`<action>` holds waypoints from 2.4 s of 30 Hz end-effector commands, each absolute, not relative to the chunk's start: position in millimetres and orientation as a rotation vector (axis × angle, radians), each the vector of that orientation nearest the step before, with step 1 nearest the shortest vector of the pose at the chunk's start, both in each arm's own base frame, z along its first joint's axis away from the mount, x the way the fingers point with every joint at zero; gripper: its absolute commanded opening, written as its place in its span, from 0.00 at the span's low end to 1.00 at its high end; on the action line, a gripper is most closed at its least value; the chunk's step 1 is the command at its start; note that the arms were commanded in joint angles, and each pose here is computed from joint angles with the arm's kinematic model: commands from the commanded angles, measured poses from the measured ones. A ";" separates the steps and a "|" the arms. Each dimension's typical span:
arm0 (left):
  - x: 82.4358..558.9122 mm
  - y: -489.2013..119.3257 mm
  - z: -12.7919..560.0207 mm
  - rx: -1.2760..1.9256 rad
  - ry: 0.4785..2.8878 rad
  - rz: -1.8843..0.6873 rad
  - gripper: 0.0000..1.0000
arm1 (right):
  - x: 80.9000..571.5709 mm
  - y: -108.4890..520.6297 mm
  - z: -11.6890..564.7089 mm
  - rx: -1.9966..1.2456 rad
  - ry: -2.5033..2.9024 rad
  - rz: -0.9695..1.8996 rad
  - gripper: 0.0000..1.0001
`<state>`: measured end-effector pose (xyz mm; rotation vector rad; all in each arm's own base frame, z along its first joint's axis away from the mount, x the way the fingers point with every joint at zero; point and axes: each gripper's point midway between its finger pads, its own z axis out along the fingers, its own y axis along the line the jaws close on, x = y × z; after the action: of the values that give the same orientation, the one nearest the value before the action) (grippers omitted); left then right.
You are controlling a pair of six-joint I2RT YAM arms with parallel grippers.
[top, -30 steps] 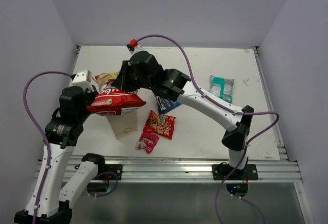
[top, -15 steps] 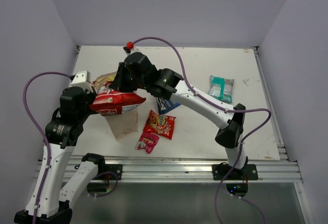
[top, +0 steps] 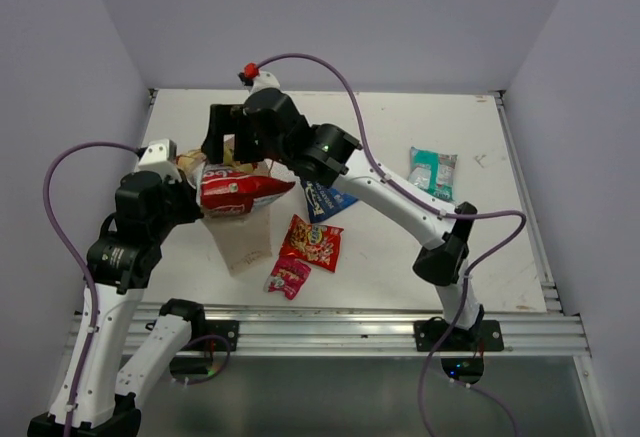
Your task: Place the snacks into the paper bag
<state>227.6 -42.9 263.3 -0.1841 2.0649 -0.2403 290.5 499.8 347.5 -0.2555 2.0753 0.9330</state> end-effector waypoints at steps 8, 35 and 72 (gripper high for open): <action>232.6 -53.3 271.8 -0.137 2.026 -0.295 0.00 | 282.1 425.8 495.7 -0.173 1.713 0.947 0.99; 234.1 -51.7 271.9 -0.138 2.041 -0.273 0.00 | 377.1 318.8 175.8 -0.204 2.270 0.417 0.98; 236.2 -49.2 267.0 -0.144 2.035 -0.257 0.00 | 330.8 349.4 338.5 -0.480 2.069 0.514 0.00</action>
<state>231.3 -45.1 260.4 -0.1691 2.0775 -0.2372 352.5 351.7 219.0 -0.4470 2.2999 0.4062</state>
